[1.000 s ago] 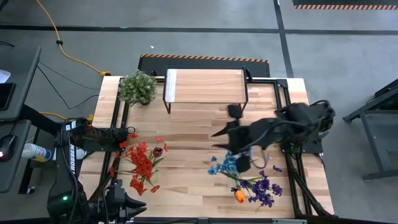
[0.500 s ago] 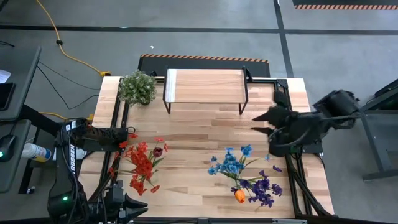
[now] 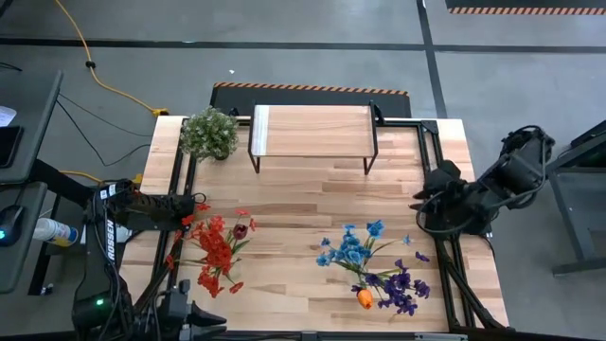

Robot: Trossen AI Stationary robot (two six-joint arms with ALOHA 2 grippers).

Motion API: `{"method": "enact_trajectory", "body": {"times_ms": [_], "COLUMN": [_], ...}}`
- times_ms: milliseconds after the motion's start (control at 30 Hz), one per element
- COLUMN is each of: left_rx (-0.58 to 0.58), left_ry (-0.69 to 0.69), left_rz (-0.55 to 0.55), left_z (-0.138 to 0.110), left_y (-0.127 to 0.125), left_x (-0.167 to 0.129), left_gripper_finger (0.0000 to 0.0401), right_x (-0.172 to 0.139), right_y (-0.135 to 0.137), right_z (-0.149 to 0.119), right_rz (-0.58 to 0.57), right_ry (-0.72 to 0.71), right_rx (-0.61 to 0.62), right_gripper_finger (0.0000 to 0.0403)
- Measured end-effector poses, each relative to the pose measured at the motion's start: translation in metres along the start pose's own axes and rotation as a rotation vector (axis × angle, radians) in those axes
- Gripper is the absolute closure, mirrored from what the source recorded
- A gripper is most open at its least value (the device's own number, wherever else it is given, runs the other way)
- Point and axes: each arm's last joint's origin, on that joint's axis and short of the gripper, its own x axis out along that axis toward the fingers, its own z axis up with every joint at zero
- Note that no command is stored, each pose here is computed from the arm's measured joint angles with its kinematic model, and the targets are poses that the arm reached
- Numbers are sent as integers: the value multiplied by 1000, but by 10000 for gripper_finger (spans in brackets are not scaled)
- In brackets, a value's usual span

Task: Pick and place flowers into a vace then onto a shelf
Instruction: Put the right transparent vase with flowers on the shelf

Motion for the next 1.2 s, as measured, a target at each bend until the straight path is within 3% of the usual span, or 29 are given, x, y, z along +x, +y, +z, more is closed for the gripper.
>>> {"method": "enact_trajectory", "body": {"times_ms": [233,633,900,1200], "left_rx": [-12,-2,-5,-9], "left_ry": [42,73,102,102], "left_rz": [-13,-12,-18,-18], "left_z": [-1,-2,-3,-3], "left_y": [-1,0,-1,-1], "left_x": [0,0,0,0], "left_gripper_finger": [306,306,306,306], "right_x": [31,98,133,160], "right_y": [-12,15,27,22], "right_z": [-45,-106,-131,-152], "right_rz": [7,152,301,337], "right_ry": [101,199,147,135], "right_rx": [114,227,312,335], "right_gripper_finger": [289,289,289,289]}}
